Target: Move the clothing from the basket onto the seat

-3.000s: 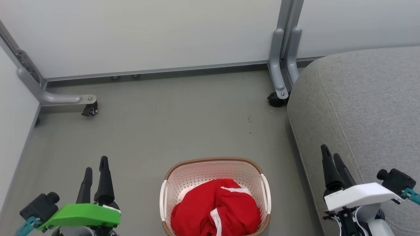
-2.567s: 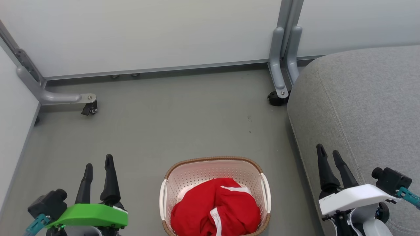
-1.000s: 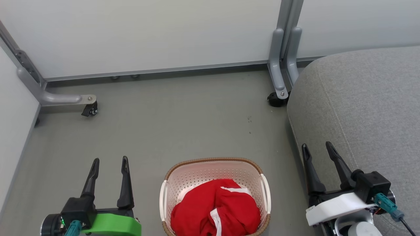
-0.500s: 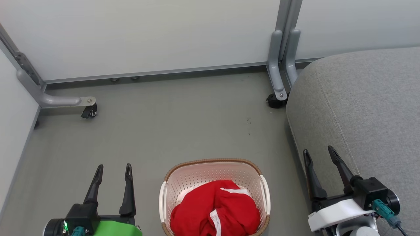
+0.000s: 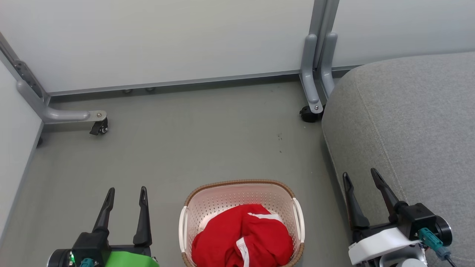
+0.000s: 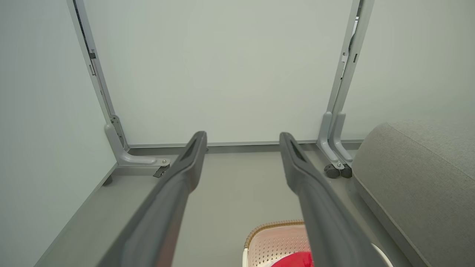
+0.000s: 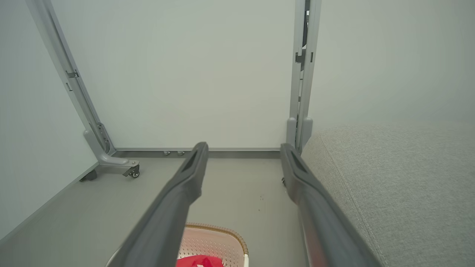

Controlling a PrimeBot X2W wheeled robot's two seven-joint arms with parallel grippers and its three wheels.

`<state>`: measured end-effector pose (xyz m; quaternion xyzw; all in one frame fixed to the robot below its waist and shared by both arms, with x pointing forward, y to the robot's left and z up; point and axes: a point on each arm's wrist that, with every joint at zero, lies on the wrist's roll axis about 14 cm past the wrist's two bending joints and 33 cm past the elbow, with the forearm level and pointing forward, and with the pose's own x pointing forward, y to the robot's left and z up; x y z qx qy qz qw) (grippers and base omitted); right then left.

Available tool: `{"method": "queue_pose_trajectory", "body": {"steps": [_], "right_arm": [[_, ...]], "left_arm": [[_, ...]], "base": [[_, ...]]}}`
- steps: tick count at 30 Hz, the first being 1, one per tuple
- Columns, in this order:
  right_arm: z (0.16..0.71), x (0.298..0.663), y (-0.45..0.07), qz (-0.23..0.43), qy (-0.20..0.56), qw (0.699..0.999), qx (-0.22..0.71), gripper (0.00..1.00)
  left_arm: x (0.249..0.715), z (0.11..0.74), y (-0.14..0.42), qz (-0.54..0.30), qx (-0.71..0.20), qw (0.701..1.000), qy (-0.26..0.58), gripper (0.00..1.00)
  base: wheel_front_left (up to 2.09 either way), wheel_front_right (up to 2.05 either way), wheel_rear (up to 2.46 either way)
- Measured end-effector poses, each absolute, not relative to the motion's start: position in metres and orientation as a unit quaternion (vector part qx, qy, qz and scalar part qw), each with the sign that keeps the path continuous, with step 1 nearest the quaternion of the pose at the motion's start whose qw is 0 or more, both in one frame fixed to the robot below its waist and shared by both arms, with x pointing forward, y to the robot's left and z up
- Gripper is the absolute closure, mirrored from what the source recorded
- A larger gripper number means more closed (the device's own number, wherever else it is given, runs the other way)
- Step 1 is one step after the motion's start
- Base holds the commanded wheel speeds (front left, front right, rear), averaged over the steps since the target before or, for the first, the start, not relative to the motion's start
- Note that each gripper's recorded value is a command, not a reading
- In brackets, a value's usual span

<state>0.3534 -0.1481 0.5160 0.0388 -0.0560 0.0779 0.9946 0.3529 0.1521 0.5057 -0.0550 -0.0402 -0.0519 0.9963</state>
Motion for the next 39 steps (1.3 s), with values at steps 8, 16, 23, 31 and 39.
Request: {"method": "queue_pose_trajectory", "body": {"steps": [8, 16, 23, 31, 39], "right_arm": [[0.513, 0.353, -0.147, 0.08, -0.052, 0.995, 0.04, 0.0], [0.513, 0.353, -0.146, 0.081, -0.052, 0.994, 0.044, 0.0], [0.513, 0.352, -0.145, 0.081, -0.051, 0.994, 0.046, 0.0], [0.511, 0.352, -0.148, 0.078, -0.048, 0.995, 0.048, 0.0], [0.507, 0.354, -0.152, 0.071, -0.041, 0.995, 0.05, 0.0]], "left_arm": [[0.352, 0.504, 0.153, -0.051, -0.056, 0.996, -0.038, 0.0], [0.351, 0.504, 0.155, -0.046, -0.056, 0.997, -0.037, 0.0], [0.35, 0.503, 0.155, -0.044, -0.055, 0.997, -0.036, 0.0], [0.35, 0.502, 0.155, -0.043, -0.055, 0.997, -0.034, 0.0], [0.351, 0.492, 0.154, -0.041, -0.053, 0.998, -0.018, 0.0]], "base": [[0.0, 0.0, 0.0], [0.0, 0.0, 0.0], [0.0, 0.0, 0.0], [0.0, 0.0, 0.0], [0.0, 0.0, 0.0]]}}
